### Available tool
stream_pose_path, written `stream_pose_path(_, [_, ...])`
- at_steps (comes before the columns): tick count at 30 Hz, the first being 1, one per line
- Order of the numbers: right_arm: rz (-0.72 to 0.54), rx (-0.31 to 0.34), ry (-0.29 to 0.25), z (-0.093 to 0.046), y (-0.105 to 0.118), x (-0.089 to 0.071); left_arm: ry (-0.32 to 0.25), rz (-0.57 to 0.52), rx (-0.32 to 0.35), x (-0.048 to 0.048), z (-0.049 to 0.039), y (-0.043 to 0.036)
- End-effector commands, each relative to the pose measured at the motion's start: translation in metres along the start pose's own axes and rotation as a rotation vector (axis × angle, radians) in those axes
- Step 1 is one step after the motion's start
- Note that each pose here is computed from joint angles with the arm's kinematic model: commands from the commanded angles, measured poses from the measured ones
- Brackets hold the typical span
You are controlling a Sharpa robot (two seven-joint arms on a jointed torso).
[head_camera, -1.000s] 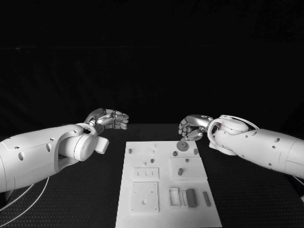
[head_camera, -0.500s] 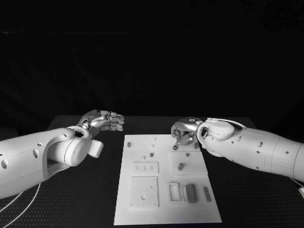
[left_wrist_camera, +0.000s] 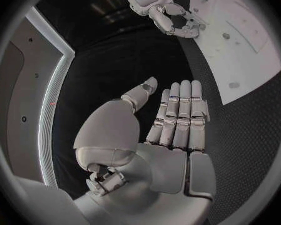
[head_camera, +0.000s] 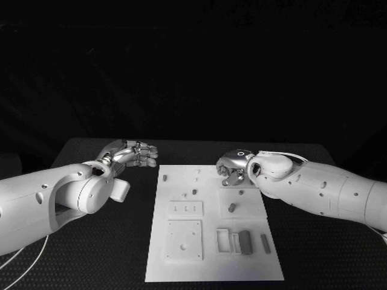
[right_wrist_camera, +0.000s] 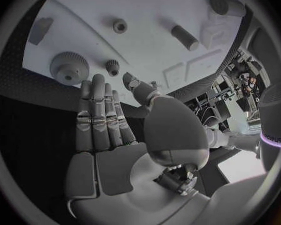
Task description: Assemble the parts on the task board
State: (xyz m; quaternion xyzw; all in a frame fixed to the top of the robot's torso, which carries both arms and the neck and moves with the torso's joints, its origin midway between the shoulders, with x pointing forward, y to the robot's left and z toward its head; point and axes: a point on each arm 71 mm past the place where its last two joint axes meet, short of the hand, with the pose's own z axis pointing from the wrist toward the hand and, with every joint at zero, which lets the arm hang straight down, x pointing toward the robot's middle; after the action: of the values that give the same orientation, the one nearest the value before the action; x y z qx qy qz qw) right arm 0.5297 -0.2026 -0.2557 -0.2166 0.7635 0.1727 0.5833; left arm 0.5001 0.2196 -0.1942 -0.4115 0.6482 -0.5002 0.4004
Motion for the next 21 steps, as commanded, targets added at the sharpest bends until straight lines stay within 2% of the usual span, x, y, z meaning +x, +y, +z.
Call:
stream_pose_path(1, [-0.046, 0.005, 0.017, -0.001, -0.002, 0.002, 0.021, 0.0, 0.018, 0.002, -0.0004, -0.0021])
stream_pose_path(21, [-0.058, 0.017, 0.076, -0.002, -0.007, 0.013, 0.014, 0.002, 0.014, -0.0025, -0.0001, -0.0012])
